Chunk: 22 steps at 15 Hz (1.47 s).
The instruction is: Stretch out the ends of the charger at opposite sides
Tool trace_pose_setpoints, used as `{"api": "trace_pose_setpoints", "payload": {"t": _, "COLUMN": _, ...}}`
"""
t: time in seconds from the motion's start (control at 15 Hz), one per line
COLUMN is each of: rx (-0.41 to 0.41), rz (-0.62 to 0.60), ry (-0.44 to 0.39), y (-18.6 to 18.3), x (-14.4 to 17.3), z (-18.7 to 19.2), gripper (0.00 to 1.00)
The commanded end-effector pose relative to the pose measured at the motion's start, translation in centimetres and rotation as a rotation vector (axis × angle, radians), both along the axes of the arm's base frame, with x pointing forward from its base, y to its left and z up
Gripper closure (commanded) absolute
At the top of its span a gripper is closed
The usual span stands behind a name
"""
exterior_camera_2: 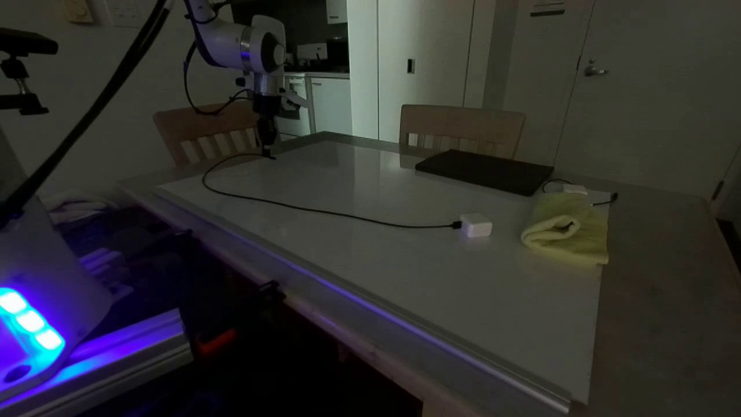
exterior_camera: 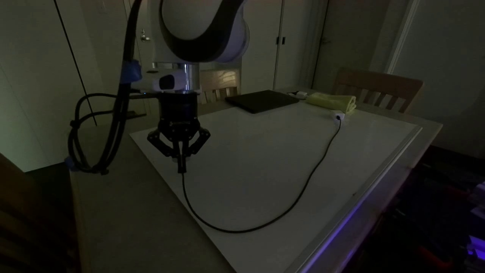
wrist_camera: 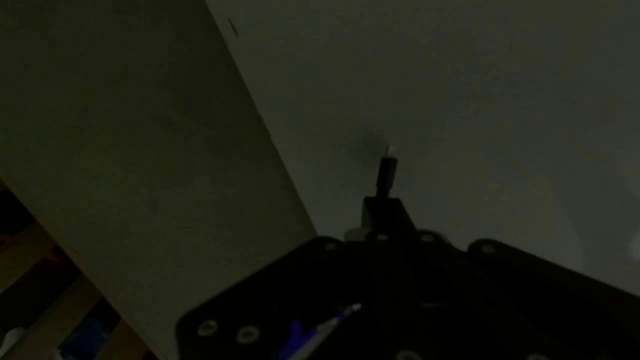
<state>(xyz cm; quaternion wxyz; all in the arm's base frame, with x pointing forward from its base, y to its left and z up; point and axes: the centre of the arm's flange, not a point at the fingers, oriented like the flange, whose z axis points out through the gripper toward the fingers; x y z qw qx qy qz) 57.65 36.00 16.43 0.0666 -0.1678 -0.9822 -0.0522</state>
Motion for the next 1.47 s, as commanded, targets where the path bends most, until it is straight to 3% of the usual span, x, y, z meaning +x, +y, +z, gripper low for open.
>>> {"api": "trace_pose_setpoints", "payload": {"t": 0.0, "rx": 0.007, "rz": -0.003, "ry": -0.011, "y": -0.1, "x": 0.0, "z": 0.0, "gripper": 0.99}}
{"api": "trace_pose_setpoints", "payload": {"t": 0.4, "rx": 0.143, "rz": -0.006, "ry": -0.115, "y": 1.7, "x": 1.6, "z": 0.9, "gripper": 0.99}}
{"api": "trace_pose_setpoints", "payload": {"t": 0.67, "rx": 0.260, "rz": 0.149, "ry": -0.076, "y": 4.2, "x": 1.0, "z": 0.7, "gripper": 0.99}}
{"api": "trace_pose_setpoints", "payload": {"t": 0.73, "rx": 0.194, "rz": 0.080, "ry": -0.095, "y": 3.5, "x": 0.4, "z": 1.4, "gripper": 0.99}}
{"api": "trace_pose_setpoints", "payload": {"t": 1.07, "rx": 0.212, "rz": 0.100, "ry": -0.076, "y": 3.6, "x": 0.2, "z": 1.3, "gripper": 0.99}}
{"api": "trace_pose_setpoints", "payload": {"t": 1.4, "rx": 0.430, "rz": 0.276, "ry": -0.028, "y": 4.2, "x": -0.9, "z": 1.3, "gripper": 0.99}}
